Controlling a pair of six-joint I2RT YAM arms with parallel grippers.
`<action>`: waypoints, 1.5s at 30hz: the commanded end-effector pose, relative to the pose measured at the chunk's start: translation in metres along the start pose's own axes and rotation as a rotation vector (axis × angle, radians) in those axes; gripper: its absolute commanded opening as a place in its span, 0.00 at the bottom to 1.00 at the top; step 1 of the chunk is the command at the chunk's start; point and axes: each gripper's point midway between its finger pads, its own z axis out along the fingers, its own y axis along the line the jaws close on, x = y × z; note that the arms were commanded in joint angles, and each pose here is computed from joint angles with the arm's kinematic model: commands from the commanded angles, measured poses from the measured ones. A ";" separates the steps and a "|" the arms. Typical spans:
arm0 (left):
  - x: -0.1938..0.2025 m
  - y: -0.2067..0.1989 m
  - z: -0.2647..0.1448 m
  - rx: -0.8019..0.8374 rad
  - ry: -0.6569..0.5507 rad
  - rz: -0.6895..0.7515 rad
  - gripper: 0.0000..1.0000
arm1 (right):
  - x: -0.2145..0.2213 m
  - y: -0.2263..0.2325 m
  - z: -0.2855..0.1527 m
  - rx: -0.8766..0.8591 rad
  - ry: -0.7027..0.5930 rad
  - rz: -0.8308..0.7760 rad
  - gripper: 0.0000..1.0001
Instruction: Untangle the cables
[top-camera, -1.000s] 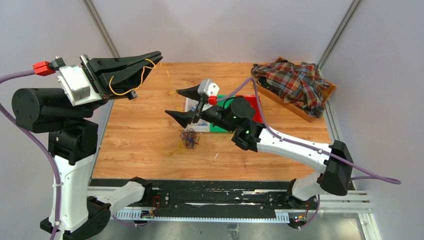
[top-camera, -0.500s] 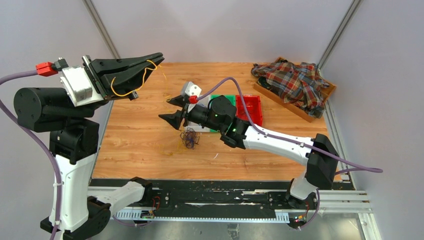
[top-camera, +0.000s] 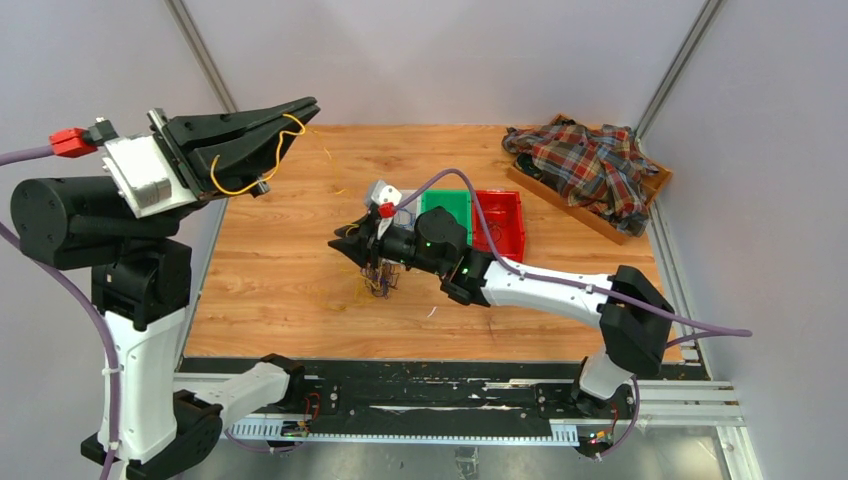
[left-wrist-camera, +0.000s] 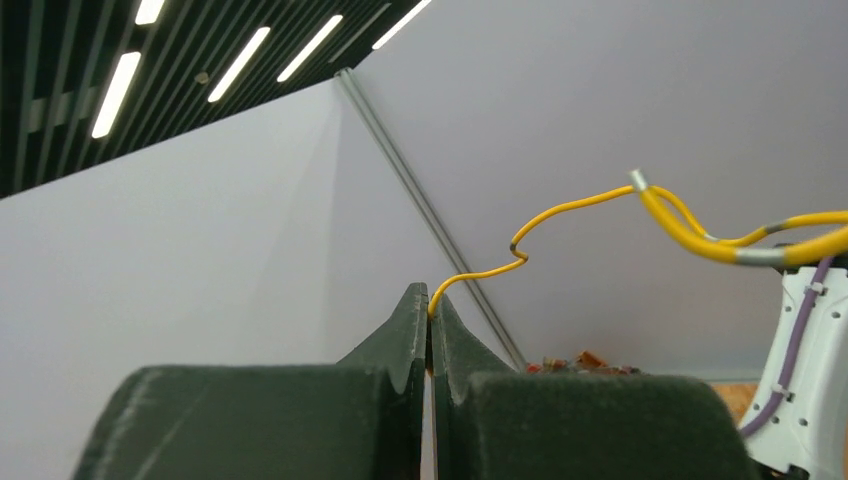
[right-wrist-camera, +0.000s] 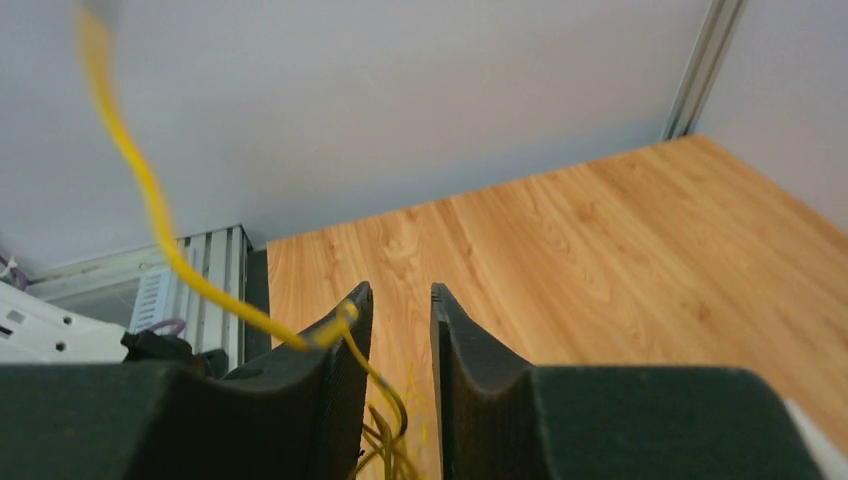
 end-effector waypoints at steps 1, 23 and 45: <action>-0.036 0.012 0.001 -0.053 -0.072 0.104 0.01 | 0.047 0.002 -0.006 0.031 0.058 0.072 0.26; -0.137 0.077 -0.001 -0.337 -0.237 0.514 0.01 | 0.165 -0.019 -0.105 0.265 0.199 0.209 0.10; -0.018 0.014 0.019 0.000 -0.083 -0.016 0.01 | 0.002 -0.044 -0.117 0.363 -0.042 -0.023 0.79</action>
